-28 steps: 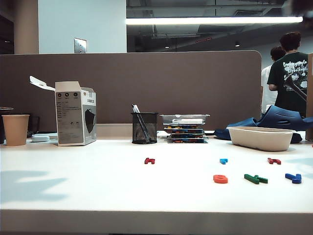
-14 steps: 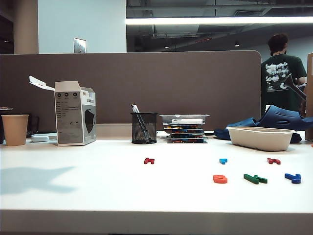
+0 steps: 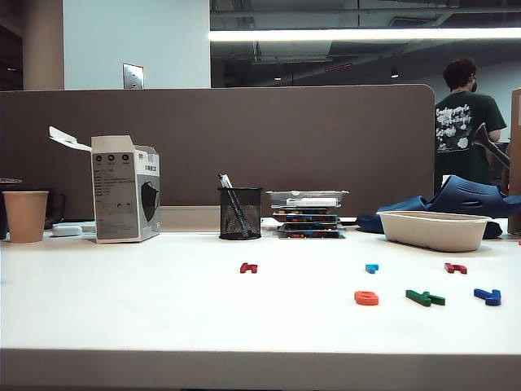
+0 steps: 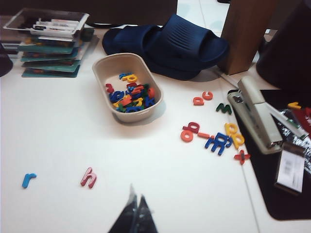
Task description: Select the appropriate letters from the row of letter magnets placed on the table to arrange into the word "sky".
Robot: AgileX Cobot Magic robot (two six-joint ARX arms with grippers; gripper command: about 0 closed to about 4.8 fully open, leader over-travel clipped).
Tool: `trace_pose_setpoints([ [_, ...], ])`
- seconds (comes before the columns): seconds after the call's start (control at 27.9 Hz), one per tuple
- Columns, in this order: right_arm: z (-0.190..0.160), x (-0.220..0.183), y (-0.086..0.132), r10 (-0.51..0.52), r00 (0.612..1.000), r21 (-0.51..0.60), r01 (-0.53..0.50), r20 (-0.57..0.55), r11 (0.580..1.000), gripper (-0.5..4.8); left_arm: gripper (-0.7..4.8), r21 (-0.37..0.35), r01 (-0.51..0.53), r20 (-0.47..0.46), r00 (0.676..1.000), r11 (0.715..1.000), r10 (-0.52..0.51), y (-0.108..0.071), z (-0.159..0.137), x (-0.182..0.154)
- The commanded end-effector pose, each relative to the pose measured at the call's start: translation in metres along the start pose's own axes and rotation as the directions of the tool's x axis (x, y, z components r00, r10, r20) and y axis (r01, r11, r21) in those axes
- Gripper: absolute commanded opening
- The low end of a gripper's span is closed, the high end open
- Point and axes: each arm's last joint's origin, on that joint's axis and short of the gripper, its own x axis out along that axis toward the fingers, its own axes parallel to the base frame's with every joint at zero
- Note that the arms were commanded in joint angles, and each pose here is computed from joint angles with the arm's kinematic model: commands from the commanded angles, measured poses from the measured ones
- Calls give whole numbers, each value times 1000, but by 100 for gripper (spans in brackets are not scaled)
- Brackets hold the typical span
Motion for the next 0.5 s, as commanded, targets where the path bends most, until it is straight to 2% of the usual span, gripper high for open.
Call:
trace_pose_setpoints([
  [0.04, -11, -7, 2, -3, 998, 6, 3, 60, 1000, -6, -5, -13, -7, 0, 1000, 1000, 7, 18, 2, -10],
  [0.14, -25, -12, 3, -4, 997, 3, 4, 81, 1000, -6, -5, -8, -70, -27, 997, 998, 69, 28, -1, -22],
  [0.25, -42, -15, 5, -3, 994, -1, 3, 112, 1000, -6, -5, -1, -76, -7, 997, 997, 76, 27, -10, -46],
  [0.36, -60, -14, 9, 97, 984, 8, -99, 151, 995, -6, -5, -20, -36, 6, 999, 999, 36, 21, -33, -75],
  [0.5, -73, -9, 11, 162, 976, 21, -166, 148, 986, -6, -5, -42, -19, 15, 1000, 999, 19, 19, -57, -99],
])
